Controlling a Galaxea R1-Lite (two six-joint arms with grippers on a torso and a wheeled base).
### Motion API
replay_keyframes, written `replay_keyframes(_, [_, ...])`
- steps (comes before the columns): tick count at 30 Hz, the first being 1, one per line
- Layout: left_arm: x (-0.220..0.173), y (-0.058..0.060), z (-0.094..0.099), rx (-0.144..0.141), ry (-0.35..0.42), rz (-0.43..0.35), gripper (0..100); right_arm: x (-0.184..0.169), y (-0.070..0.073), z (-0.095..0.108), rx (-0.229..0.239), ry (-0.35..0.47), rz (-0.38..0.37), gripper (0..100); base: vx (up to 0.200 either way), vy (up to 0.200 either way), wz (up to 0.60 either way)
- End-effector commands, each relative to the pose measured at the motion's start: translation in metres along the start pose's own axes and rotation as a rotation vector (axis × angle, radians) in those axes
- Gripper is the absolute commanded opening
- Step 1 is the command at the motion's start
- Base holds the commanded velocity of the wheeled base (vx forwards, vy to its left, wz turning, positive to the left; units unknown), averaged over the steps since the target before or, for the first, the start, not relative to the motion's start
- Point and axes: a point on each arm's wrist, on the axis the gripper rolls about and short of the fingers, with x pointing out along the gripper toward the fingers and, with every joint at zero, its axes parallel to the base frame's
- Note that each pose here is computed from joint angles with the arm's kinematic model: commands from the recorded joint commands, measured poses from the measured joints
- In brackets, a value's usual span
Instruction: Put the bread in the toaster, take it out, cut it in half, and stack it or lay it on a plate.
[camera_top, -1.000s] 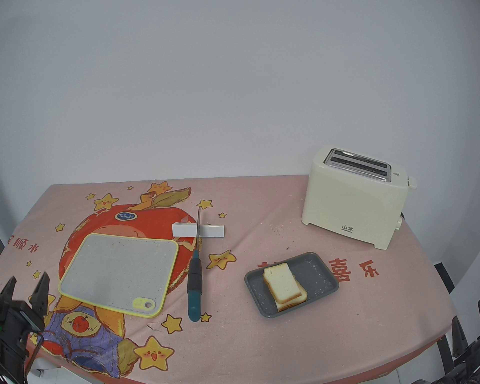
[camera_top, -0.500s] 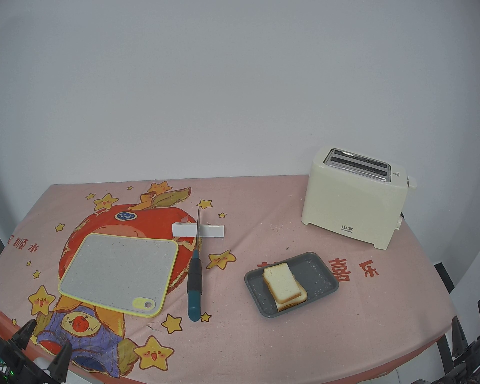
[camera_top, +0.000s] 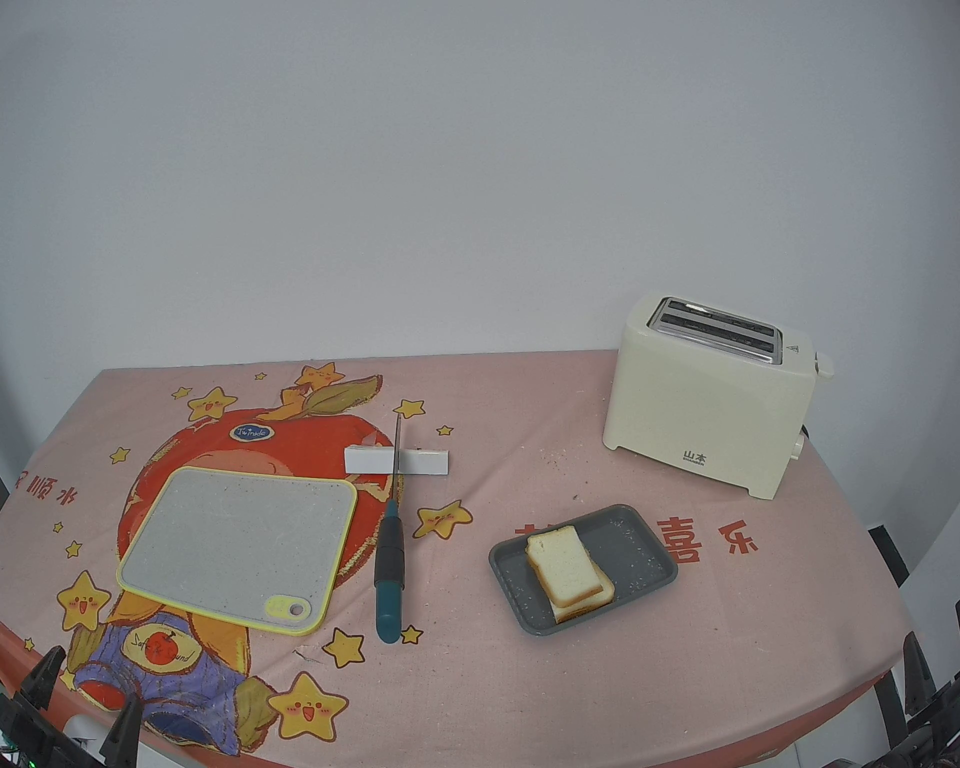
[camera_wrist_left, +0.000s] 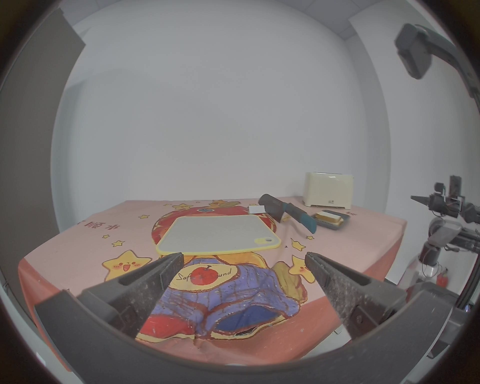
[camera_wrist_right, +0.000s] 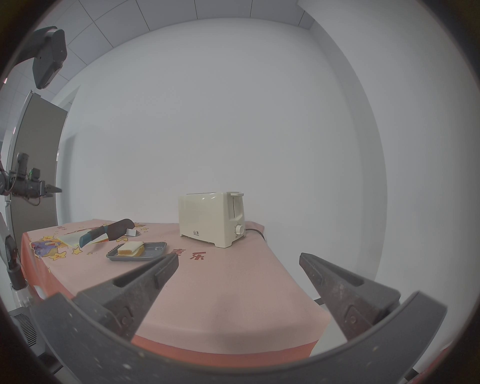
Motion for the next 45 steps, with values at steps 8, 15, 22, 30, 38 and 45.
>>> replay_keyframes(8, [-0.0034,-0.0016,-0.0052,0.018,-0.054,0.054,100,0.0001,-0.0002,-0.0052,0.0,0.001,0.0,100,0.0,0.0,0.0])
replay_keyframes(15, [-0.0034,-0.0016,-0.0053,-0.005,-0.053,0.061,100,0.0001,-0.0002,-0.0052,0.0,0.001,0.0,100,0.0,0.0,0.0])
replay_keyframes(22, [-0.0035,-0.0016,-0.0049,-0.005,-0.054,0.061,100,0.0001,-0.0002,-0.0052,0.0,0.001,0.0,100,0.0,0.0,0.0])
replay_keyframes(30, [-0.0034,-0.0016,-0.0053,-0.005,-0.053,0.064,100,0.0001,-0.0002,-0.0052,-0.008,0.001,0.001,100,0.0,0.0,0.0])
replay_keyframes(38, [-0.0035,-0.0016,-0.0049,-0.005,-0.054,0.062,100,0.0001,-0.0002,-0.0052,-0.019,0.001,0.001,100,0.0,0.0,0.0])
replay_keyframes(45, [-0.0035,-0.0016,-0.0049,-0.005,-0.054,0.062,100,0.0001,-0.0002,-0.0052,-0.016,0.001,0.001,100,0.0,0.0,0.0])
